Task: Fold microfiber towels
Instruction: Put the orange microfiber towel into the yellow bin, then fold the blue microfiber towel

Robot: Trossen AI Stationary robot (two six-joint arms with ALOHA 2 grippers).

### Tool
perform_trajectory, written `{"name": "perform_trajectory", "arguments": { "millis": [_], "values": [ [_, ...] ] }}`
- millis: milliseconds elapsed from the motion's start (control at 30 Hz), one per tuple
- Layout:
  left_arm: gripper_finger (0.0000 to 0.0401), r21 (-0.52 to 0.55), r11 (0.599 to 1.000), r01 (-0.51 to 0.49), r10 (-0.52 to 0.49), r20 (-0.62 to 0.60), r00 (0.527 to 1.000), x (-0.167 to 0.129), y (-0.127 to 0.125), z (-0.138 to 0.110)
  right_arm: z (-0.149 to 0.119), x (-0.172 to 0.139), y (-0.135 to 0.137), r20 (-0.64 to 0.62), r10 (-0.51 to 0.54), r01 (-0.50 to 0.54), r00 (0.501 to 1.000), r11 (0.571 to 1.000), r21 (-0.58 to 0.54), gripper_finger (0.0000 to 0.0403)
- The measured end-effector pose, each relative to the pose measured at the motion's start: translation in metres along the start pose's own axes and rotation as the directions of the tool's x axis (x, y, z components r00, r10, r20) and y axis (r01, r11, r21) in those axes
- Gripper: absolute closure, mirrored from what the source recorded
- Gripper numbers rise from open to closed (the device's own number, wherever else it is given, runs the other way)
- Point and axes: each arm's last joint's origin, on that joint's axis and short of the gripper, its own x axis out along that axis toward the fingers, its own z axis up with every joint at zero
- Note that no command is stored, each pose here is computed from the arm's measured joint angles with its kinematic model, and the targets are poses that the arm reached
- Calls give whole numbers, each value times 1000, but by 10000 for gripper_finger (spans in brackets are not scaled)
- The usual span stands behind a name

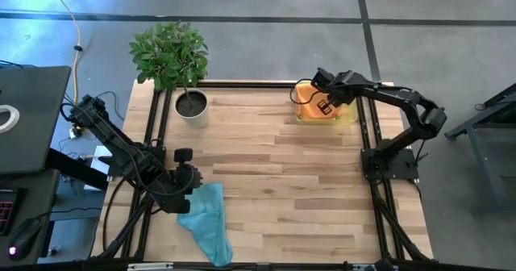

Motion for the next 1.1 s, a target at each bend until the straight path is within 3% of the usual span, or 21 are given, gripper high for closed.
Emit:
{"name": "perform_trajectory", "arguments": {
  "millis": [267,467,700,900,1000,1100],
  "values": [
    [343,0,1000,-1,1,1,1000,0,0,0,-8,-2,-2,-50,-105,107,993,993,44,231],
    [343,-22,999,-29,30,20,999,0,1,1,-19,-10,6,-94,-134,139,987,989,47,224],
    [343,-108,993,-41,45,33,998,0,1,1,-34,-35,48,-53,24,-23,998,1000,5,247],
    [343,-176,984,-5,7,11,1000,1,0,1,-60,-69,98,63,175,-171,983,984,-57,258],
    [343,-183,983,34,-34,1,999,5,-4,0,-77,-89,124,158,280,-269,947,959,-86,258],
    [343,-178,978,108,-107,18,994,15,-11,-2,-95,-110,149,252,413,-392,875,911,-131,258]
  ]
}}
